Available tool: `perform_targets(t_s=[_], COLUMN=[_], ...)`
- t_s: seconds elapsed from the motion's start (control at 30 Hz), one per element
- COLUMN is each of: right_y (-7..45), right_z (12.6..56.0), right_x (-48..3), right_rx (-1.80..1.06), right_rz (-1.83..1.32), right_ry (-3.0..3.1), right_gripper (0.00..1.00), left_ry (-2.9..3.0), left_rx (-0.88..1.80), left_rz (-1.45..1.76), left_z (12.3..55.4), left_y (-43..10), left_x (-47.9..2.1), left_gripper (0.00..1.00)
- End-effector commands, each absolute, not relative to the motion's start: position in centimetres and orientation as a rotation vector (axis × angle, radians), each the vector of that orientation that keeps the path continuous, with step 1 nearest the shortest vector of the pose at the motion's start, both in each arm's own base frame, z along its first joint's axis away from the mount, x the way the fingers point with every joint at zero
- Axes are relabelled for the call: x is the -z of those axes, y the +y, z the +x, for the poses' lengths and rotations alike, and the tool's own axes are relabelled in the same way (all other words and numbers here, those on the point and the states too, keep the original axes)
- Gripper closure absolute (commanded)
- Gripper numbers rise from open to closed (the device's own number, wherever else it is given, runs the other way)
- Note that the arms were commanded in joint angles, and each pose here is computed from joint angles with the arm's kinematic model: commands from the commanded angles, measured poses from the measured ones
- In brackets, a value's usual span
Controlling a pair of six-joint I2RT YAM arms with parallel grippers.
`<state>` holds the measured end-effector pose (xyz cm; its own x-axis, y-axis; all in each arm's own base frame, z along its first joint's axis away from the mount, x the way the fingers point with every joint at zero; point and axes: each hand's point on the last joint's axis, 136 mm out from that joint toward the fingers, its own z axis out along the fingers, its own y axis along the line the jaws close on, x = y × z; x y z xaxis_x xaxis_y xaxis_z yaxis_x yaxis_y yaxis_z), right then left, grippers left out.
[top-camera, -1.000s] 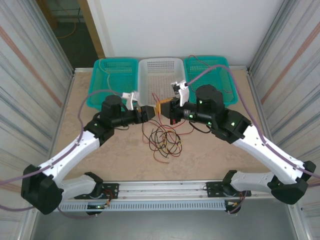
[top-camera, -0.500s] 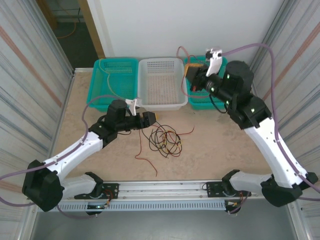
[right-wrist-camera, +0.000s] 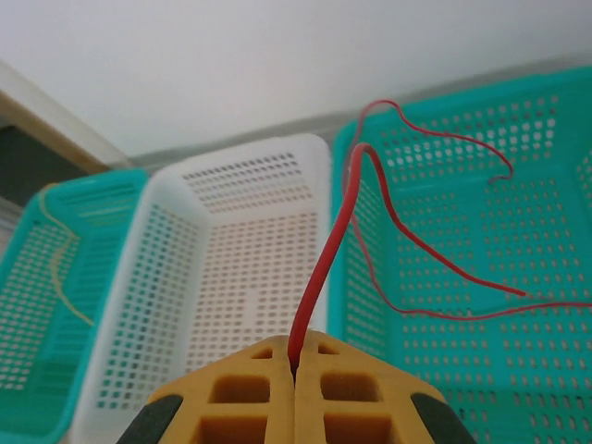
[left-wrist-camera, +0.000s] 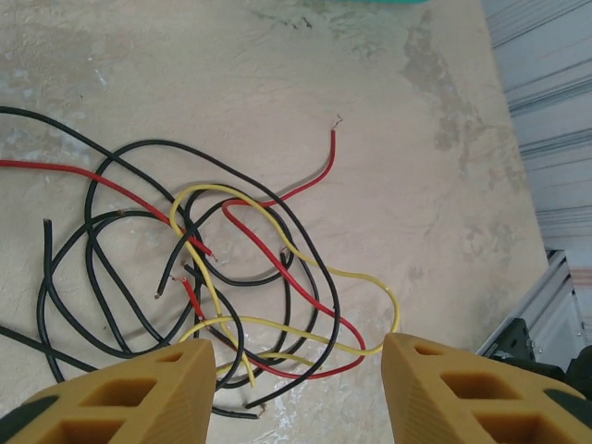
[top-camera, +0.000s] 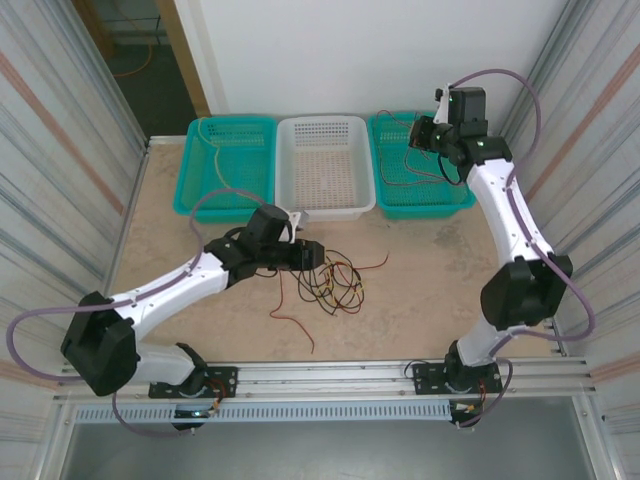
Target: Untangle the cables
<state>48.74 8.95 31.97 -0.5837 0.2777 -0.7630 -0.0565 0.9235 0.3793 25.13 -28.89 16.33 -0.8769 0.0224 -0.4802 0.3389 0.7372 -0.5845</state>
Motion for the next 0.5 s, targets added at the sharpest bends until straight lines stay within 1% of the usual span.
perform_targets(t_s=[0.0,0.07,0.1,0.13,0.17,0.27,0.37,0.47], right_y=[7.9,7.3,7.0,6.9,6.8,6.8,6.9,7.8], right_z=[50.2,51.3,51.9,52.5,53.0,53.9,53.7,52.4], right_x=[-33.2,-31.9,-31.2,-30.2,-30.6,-29.7,-30.2,-31.5], right_rx=[-0.449,-0.433,-0.427,-0.421,-0.421,-0.407,-0.410,-0.447], right_rz=[0.153,0.173,0.180,0.184,0.181,0.174,0.177,0.166], right_ry=[2.124,2.149,2.164,2.185,2.179,2.217,2.212,2.182], right_gripper=[1.00,1.00,0.96,0.89,0.84,0.67,0.56,0.54], left_ry=[2.479,2.493,2.500,2.504,2.508,2.514,2.522,2.540], left_rx=[0.920,0.920,0.921,0.923,0.926,0.929,0.915,0.889], left_rz=[0.329,0.352,0.362,0.374,0.384,0.409,0.415,0.412], left_z=[25.5,25.4,25.4,25.4,25.4,25.5,25.6,25.6], left_y=[-29.7,-30.4,-30.9,-31.3,-31.7,-32.5,-32.6,-32.3], left_x=[-16.8,-16.4,-16.2,-16.0,-15.9,-15.8,-15.7,-15.2], left_gripper=[0.49,0.49,0.49,0.49,0.49,0.47,0.47,0.48])
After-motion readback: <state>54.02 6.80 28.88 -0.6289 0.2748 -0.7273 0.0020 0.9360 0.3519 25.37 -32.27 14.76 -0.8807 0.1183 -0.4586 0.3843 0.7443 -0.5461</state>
